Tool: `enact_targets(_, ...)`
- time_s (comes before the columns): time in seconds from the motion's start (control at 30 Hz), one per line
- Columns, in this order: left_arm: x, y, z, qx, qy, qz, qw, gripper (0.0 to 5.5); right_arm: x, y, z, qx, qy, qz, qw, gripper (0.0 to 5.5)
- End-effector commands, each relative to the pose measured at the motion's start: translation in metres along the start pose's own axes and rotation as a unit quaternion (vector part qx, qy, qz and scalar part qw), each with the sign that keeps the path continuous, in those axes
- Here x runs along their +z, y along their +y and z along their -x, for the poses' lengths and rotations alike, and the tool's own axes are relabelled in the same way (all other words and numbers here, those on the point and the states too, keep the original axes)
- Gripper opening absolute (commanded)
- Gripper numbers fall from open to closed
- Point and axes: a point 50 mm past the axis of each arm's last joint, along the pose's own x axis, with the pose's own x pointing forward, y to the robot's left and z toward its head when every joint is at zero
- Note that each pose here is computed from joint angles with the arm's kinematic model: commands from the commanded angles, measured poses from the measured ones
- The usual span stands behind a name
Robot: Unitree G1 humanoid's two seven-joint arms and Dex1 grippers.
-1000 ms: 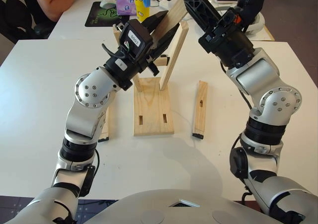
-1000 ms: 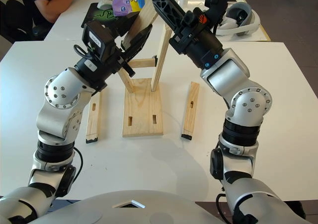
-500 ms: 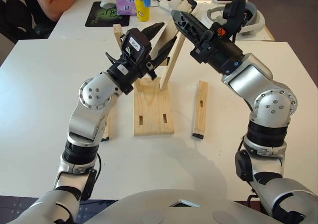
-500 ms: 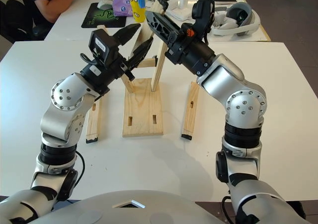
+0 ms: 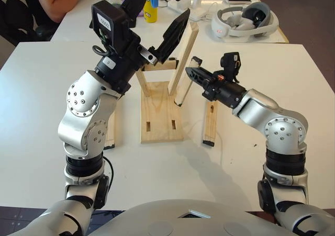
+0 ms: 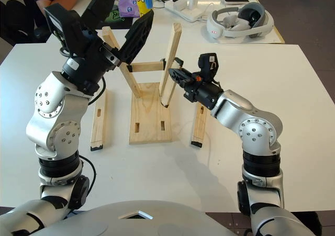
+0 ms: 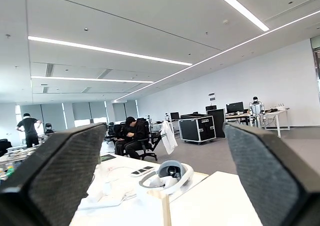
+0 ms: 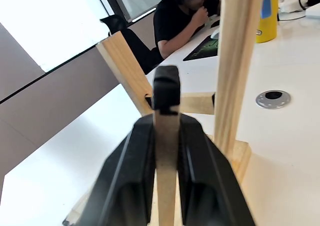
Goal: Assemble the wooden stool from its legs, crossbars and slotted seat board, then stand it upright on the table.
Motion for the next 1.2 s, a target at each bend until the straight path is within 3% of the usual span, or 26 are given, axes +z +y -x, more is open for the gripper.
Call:
enact_targets(0.03, -0.006, -0.002, 0.007, 0.019, 0.014, -0.007, 1.0, 4.98, 0.0, -0.026, 0.018, -0.138, -0.03, 0.019, 0.99, 0.41)
enact_targets(0.13, -0.01, -0.002, 0.009, 0.031, 0.02, -0.007, 0.999, 5.39, -0.001, -0.042, 0.033, -0.238, -0.076, 0.009, 0.968, 0.41)
enact_targets(0.3, -0.013, -0.003, 0.009, 0.034, 0.026, -0.001, 0.999, 5.4, -0.018, -0.05, 0.055, -0.336, -0.137, -0.077, 0.929, 0.41)
enact_targets(0.53, -0.016, -0.004, 0.01, 0.03, 0.039, 0.004, 0.999, 5.4, -0.03, -0.045, 0.06, -0.352, -0.151, -0.126, 0.915, 0.41)
enact_targets(1.2, -0.019, -0.006, 0.005, 0.006, 0.048, 0.016, 0.999, 5.4, -0.048, -0.046, 0.045, -0.348, -0.183, -0.146, 0.908, 0.41)
